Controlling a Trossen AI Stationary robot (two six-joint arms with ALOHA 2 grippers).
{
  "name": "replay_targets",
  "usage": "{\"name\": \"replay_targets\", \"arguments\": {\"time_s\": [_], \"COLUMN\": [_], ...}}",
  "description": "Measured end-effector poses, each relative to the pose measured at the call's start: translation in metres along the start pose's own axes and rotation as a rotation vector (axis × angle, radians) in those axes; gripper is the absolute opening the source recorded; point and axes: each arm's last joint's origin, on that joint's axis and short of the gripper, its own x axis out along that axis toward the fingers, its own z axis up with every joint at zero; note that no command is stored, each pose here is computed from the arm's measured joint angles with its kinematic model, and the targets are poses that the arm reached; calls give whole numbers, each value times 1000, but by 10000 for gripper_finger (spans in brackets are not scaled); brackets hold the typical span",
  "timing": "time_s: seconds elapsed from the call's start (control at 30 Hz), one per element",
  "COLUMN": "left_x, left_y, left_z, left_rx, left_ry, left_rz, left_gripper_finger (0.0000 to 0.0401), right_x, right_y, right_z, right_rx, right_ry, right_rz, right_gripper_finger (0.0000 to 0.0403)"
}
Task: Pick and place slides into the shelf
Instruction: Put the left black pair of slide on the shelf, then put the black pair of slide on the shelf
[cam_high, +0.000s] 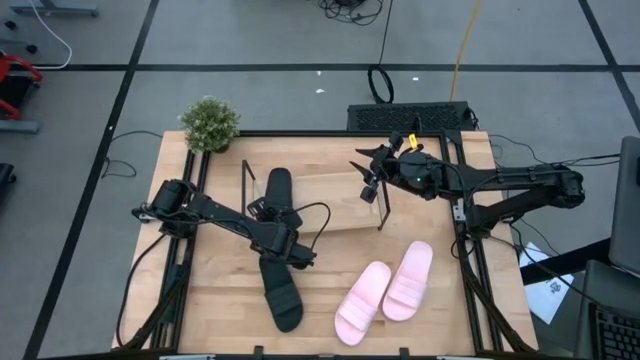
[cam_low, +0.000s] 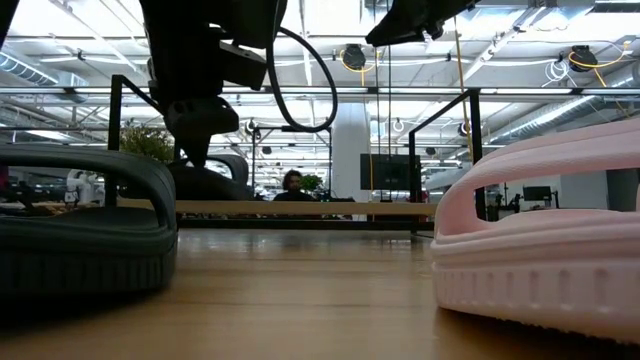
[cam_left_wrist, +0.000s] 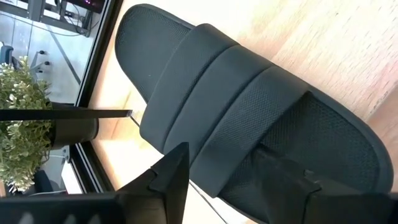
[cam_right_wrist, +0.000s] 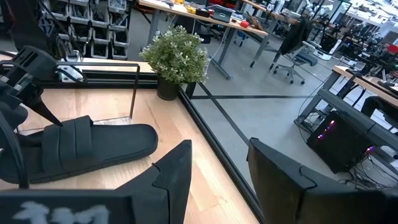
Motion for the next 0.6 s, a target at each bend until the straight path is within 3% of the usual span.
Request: {"name": "replay_targets", "arguments": {"time_s": [0.6], "left_x": [-10], "left_y": [1], "left_z": [7], "left_rx": [23], "left_ry": [-20], "left_rz": [-35], "left_gripper_finger": [237], "right_x": [0], "right_y": [0], "right_z": [0], "right_rx": [22], "right_ry": [0], "right_rz": [1], "right_gripper_finger": [183]}}
